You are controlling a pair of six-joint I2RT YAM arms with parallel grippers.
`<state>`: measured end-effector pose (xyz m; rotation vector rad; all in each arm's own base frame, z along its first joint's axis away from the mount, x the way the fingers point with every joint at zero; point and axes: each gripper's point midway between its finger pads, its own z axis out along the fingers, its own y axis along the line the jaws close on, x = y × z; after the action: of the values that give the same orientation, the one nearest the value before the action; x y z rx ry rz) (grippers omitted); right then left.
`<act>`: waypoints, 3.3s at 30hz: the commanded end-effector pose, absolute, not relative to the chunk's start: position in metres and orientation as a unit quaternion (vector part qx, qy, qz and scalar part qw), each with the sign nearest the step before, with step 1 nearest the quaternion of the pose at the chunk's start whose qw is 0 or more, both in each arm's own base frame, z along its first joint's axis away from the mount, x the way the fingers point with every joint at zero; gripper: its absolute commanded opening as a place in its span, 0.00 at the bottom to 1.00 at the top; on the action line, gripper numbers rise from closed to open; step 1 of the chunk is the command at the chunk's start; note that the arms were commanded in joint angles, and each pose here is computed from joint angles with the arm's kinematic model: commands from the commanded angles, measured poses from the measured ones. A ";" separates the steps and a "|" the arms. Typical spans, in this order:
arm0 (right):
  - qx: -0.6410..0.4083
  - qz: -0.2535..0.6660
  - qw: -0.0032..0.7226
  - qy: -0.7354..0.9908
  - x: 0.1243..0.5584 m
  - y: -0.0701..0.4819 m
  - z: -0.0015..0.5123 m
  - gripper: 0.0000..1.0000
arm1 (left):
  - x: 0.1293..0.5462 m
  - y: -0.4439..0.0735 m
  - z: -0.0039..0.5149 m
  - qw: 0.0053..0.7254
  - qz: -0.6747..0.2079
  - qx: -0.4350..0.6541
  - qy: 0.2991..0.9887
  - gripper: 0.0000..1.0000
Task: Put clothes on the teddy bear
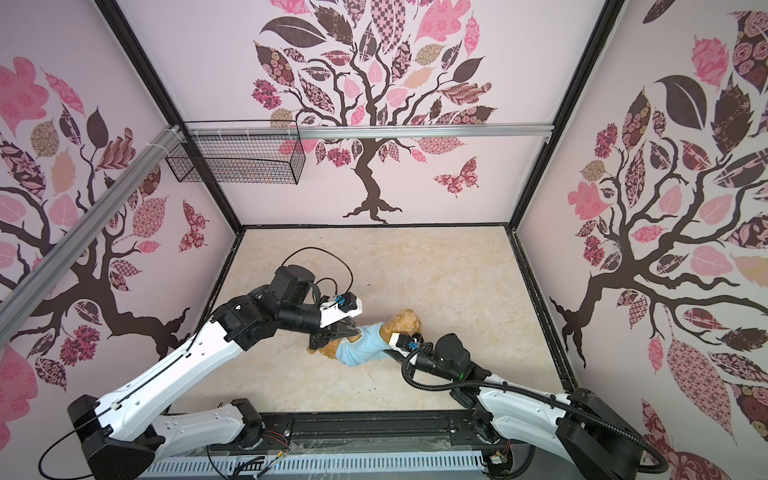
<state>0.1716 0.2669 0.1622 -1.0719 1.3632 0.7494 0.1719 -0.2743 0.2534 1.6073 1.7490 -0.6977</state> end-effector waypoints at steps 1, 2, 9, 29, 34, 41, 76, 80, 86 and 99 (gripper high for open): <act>-0.452 0.327 0.623 0.548 0.176 0.273 0.197 0.08 | 0.174 -0.273 0.260 0.326 -0.249 0.624 0.664 0.23; -0.451 0.327 0.623 0.548 0.176 0.273 0.197 0.08 | 0.176 -0.273 0.259 0.325 -0.246 0.625 0.666 0.24; -0.450 0.330 0.624 0.548 0.175 0.272 0.197 0.08 | 0.185 -0.275 0.247 0.309 -0.226 0.627 0.679 0.26; -0.389 0.349 0.624 0.581 0.189 0.269 0.205 0.08 | 0.169 -0.302 0.234 0.275 -0.244 0.647 0.668 0.00; -0.333 0.329 0.615 0.635 0.196 0.246 0.173 0.07 | 0.172 -0.300 0.336 0.430 -0.434 0.512 0.603 0.00; -0.283 0.335 0.620 0.651 0.198 0.231 0.164 0.07 | 0.194 -0.268 0.382 0.493 -0.549 0.375 0.562 0.00; -0.421 0.327 0.596 0.600 0.184 0.266 0.173 0.08 | 0.189 -0.300 0.244 0.318 -0.304 0.579 0.686 0.46; -0.420 0.325 0.597 0.602 0.184 0.266 0.172 0.08 | 0.196 -0.297 0.235 0.309 -0.282 0.578 0.700 0.30; -0.402 0.303 0.596 0.625 0.192 0.258 0.162 0.08 | 0.188 -0.303 0.258 0.333 -0.326 0.557 0.687 0.10; -0.258 0.211 0.497 0.801 0.235 0.224 0.140 0.73 | 0.221 -0.289 0.245 0.384 -0.359 0.447 0.724 0.00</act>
<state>0.2323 0.2421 0.1492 -0.7128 1.8159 0.5748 0.2093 -0.2866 0.2533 1.1787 1.8346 -0.9243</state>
